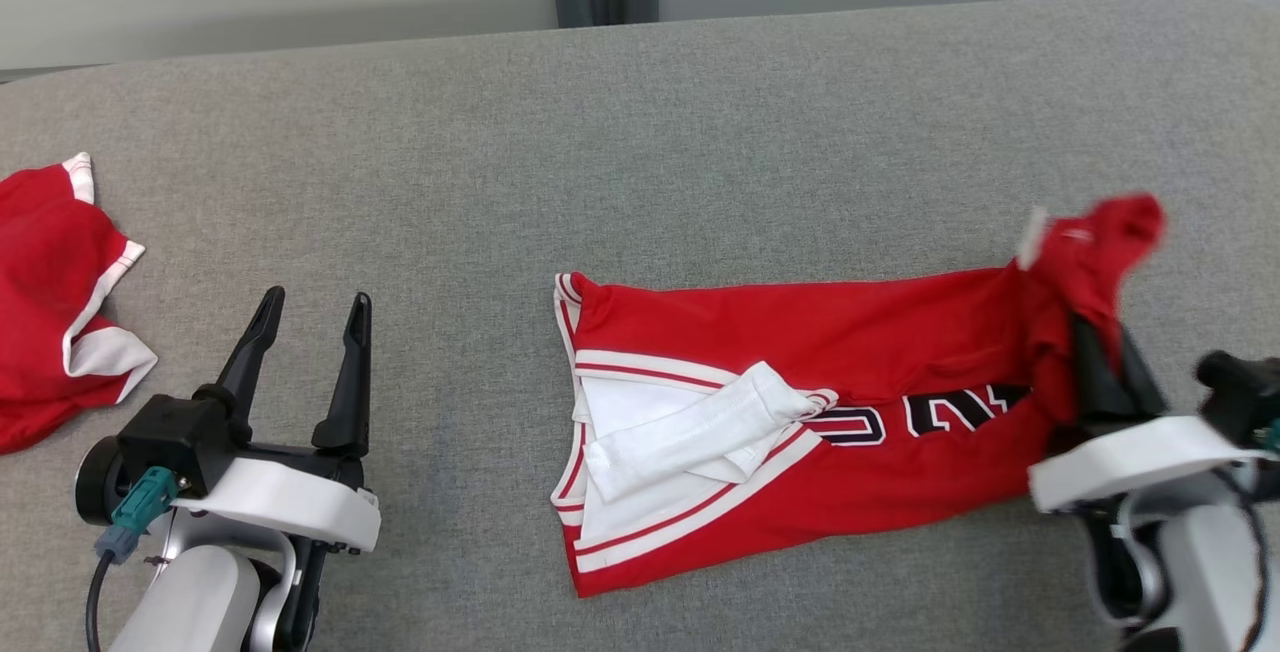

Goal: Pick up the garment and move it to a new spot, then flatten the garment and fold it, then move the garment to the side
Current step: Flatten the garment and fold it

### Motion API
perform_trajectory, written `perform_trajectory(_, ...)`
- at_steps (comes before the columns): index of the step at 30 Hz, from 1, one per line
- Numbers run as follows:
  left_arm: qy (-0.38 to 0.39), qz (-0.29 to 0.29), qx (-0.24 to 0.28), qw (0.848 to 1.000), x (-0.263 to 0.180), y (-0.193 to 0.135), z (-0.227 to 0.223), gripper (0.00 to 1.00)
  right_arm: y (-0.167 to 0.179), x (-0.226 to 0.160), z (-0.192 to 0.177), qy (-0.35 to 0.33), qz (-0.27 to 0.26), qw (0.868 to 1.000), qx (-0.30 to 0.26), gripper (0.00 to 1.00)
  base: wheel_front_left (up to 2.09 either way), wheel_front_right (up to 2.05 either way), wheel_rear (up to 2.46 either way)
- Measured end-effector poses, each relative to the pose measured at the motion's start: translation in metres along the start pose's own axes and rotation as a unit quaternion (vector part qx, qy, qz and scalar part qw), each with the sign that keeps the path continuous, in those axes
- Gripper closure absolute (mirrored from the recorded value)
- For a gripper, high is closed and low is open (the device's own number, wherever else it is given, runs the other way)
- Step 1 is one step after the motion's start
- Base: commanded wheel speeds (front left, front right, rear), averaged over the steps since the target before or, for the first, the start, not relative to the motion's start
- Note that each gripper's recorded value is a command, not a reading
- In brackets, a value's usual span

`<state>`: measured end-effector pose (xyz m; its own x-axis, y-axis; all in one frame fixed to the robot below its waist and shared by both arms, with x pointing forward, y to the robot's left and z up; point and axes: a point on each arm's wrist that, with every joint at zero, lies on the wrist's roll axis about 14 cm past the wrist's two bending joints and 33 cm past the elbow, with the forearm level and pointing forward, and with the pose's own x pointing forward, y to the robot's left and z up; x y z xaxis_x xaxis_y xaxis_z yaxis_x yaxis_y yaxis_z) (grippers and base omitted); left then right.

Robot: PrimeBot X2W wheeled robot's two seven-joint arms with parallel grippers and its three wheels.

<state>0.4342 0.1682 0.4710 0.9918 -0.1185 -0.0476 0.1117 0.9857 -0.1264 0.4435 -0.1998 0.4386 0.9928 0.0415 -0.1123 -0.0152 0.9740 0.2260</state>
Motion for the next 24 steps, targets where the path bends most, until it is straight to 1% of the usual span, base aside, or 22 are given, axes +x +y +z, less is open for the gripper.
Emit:
perform_trajectory(2, 0.000, -0.001, -0.001, 1.000, 0.000, -0.001, 0.000, 0.00, 0.033, 0.004, 0.011, -0.021, 0.038, 0.999, 0.013, 1.00, 0.00, 0.00, 0.00)
perform_trajectory(5, 0.000, -0.001, 0.001, 1.000, -0.001, -0.001, 0.001, 0.00, 0.085, 0.005, 0.026, -0.041, 0.105, 0.993, 0.029, 1.00, 0.00, 0.00, 0.00)
perform_trajectory(9, 0.002, -0.001, 0.003, 1.000, -0.003, 0.000, -0.001, 0.00, 0.155, -0.005, 0.033, -0.044, 0.198, 0.978, 0.056, 1.00, 0.00, 0.00, 0.00)
perform_trajectory(12, 0.005, 0.000, 0.004, 1.000, -0.006, 0.001, -0.003, 0.00, 0.192, -0.014, 0.028, -0.029, 0.250, 0.965, 0.074, 1.00, 0.00, 0.00, 0.00)
perform_trajectory(14, 0.008, 0.000, 0.003, 1.000, -0.008, 0.001, -0.004, 0.00, 0.213, -0.020, 0.022, -0.015, 0.279, 0.955, 0.099, 1.00, 0.00, 0.00, 0.00)
perform_trajectory(16, 0.010, 0.000, 0.001, 1.000, -0.010, 0.000, -0.006, 0.00, 0.233, -0.027, 0.012, 0.005, 0.307, 0.945, 0.111, 1.00, 0.00, 0.00, 0.00)
perform_trajectory(18, 0.013, 0.002, 0.001, 1.000, -0.012, 0.001, -0.007, 0.00, 0.245, -0.031, 0.001, 0.025, 0.324, 0.939, 0.114, 1.00, 0.00, 0.00, 0.00)
perform_trajectory(21, 0.016, 0.005, -0.002, 1.000, -0.015, 0.002, -0.009, 0.00, 0.255, -0.033, -0.014, 0.049, 0.337, 0.933, 0.117, 1.00, 0.00, 0.00, 0.00)
perform_trajectory(23, 0.017, 0.007, -0.002, 1.000, -0.015, 0.003, -0.010, 0.00, 0.257, -0.033, -0.022, 0.062, 0.340, 0.931, 0.115, 1.00, 0.00, 0.00, 0.00)
perform_trajectory(24, 0.018, 0.007, -0.002, 1.000, -0.015, 0.003, -0.011, 0.00, 0.258, -0.033, -0.026, 0.070, 0.342, 0.930, 0.113, 0.67, 0.00, 0.00, 0.00)
